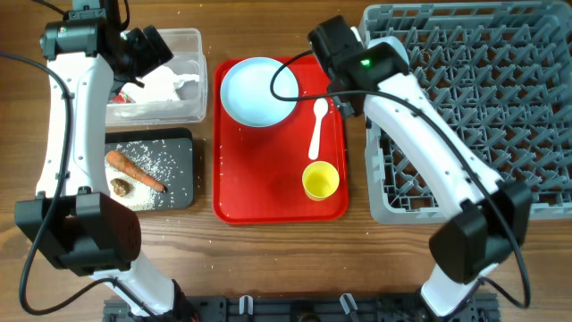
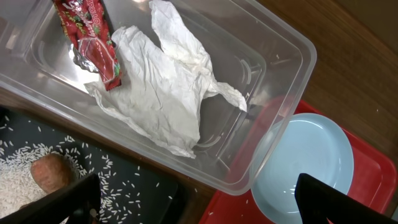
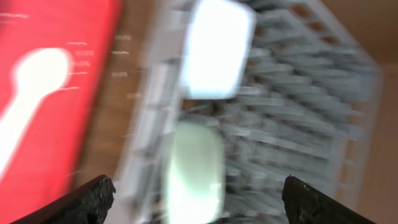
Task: Sort waste into correct bins and load items into the dishwasher rack
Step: 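Grasp the light-blue plate with the right gripper and stand it in the rack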
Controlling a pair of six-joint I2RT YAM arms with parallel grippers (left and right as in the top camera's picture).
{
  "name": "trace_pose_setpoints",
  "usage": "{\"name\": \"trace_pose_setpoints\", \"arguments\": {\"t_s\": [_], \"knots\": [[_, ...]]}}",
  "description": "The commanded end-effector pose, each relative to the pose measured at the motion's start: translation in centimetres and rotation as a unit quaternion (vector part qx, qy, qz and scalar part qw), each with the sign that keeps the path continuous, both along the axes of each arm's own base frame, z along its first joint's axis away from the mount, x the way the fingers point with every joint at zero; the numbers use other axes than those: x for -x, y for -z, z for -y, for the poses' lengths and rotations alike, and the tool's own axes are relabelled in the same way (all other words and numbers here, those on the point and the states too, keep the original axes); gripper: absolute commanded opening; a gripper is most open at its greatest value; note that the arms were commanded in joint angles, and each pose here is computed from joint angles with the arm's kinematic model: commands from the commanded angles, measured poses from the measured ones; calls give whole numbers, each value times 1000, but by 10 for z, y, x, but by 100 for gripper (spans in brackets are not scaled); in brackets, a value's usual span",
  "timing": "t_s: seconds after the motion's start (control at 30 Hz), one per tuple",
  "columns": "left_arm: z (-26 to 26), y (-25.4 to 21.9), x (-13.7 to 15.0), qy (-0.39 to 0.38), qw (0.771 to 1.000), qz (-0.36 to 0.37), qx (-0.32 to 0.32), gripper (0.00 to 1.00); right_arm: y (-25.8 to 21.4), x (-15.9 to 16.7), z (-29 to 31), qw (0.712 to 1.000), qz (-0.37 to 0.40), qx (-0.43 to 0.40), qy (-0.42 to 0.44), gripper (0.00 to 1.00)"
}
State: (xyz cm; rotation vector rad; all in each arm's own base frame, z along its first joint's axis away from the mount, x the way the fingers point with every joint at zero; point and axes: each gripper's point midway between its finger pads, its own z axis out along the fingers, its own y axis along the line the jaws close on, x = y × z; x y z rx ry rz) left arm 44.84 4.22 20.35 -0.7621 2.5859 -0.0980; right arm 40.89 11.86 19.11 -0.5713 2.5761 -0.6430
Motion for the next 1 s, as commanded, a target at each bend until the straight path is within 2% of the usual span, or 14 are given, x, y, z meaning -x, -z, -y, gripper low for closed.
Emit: {"name": "trace_pose_setpoints", "arguments": {"t_s": [0.0, 0.03, 0.13, 0.2, 0.27, 0.33, 0.4, 0.47, 0.6, 0.67, 0.8, 0.83, 0.93, 0.97], "knots": [[-3, -2, -3, -9, 1000, 4, 0, 100, -2, 34, -71, 971, -89, -199, -102, 100], [-3, -2, -3, -9, 1000, 4, 0, 100, 3, 48, -90, 952, -125, -249, -124, 100], [-3, -2, -3, -9, 1000, 4, 0, 100, 10, 65, -111, 926, -169, -306, -142, 100], [-3, -2, -3, -9, 1000, 4, 0, 100, 4, 51, -119, 925, -138, -331, -124, 100], [-3, -2, -3, -9, 1000, 4, 0, 100, -10, 21, -133, 919, -74, -374, -97, 91], [-3, -2, -3, -9, 1000, 4, 0, 100, -13, -18, -137, 921, 0, -385, -60, 87], [-3, -2, -3, -9, 1000, 4, 0, 100, 9, -43, -143, 922, 18, -384, -44, 81], [-3, -2, -3, -9, 1000, 4, 0, 100, 53, -58, -151, 925, 1, -378, -35, 72], [-3, -2, -3, -9, 1000, 4, 0, 100, 134, -56, -150, 934, -63, -352, 9, 63], [-3, -2, -3, -9, 1000, 4, 0, 100, 157, -52, -148, 936, -83, -340, 17, 53], [-3, -2, -3, -9, 1000, 4, 0, 100, 186, -45, -144, 939, -110, -325, 30, 45], [-3, -2, -3, -9, 1000, 4, 0, 100, 189, -44, -143, 940, -113, -321, 32, 41], [-3, -2, -3, -9, 1000, 4, 0, 100, 198, -41, -138, 943, -119, -309, 40, 12], [-3, -2, -3, -9, 1000, 4, 0, 100, 198, -41, -137, 943, -119, -308, 40, 10]]}}
